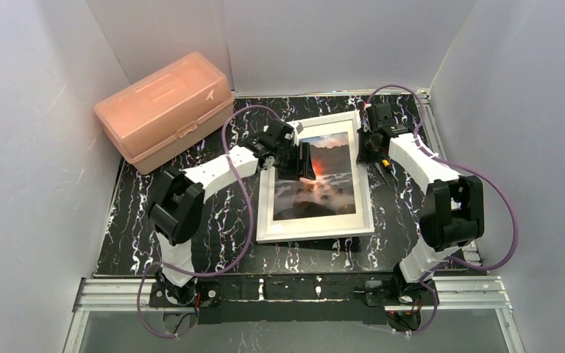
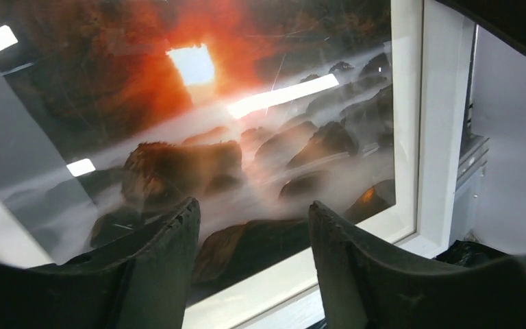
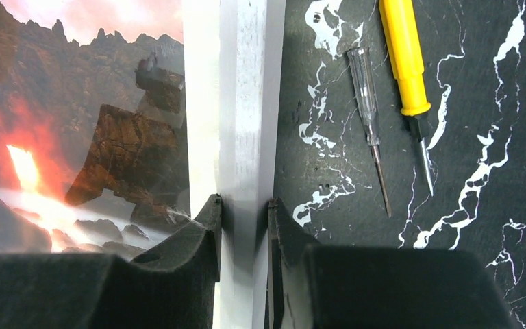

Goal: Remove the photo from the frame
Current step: Pick up the photo frame from the center of the board, then adjust the photo frame item on the photo frame.

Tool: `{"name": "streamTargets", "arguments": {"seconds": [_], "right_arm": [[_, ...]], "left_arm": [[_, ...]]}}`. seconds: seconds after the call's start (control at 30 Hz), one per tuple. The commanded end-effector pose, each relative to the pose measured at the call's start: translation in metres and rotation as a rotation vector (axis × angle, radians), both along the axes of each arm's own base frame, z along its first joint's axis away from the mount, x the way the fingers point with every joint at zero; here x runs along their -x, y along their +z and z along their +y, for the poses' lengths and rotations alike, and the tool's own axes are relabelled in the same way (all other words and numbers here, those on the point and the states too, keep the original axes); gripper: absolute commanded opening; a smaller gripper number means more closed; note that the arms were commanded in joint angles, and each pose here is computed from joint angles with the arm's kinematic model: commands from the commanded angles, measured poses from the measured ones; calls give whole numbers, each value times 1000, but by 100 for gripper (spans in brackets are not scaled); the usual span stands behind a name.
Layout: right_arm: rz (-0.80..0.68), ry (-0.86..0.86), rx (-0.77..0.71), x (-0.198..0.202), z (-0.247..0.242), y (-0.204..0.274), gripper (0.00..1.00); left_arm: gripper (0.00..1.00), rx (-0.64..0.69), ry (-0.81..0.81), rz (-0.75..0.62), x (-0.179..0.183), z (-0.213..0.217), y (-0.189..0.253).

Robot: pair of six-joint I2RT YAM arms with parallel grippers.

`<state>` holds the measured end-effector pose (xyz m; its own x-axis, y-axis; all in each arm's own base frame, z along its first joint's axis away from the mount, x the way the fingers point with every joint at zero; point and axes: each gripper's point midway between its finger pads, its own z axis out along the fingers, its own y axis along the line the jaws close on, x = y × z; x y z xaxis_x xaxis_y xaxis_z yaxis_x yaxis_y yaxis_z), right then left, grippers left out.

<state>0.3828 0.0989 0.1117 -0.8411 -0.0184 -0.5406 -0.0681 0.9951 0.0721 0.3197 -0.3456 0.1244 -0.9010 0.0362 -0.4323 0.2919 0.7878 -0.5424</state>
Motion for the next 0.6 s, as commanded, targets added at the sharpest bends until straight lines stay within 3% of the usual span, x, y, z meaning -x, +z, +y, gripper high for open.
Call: {"name": "streamTargets", "arguments": {"seconds": [0.0, 0.17, 0.3, 0.43, 0.57], "right_arm": [[-129, 17, -96, -14, 19, 57, 1], [-156, 20, -106, -15, 23, 70, 1], [-174, 37, -127, -15, 34, 83, 1], [-199, 58, -142, -14, 47, 99, 1], [-213, 69, -146, -13, 54, 109, 1]], "left_arm": [[51, 136, -30, 19, -6, -31, 18], [24, 166, -42, 49, -11, -52, 2], [3, 92, -15, 141, -12, -57, -47], [0, -15, 12, 263, -2, -48, -105], [0, -21, 26, 265, 1, -43, -112]]}}
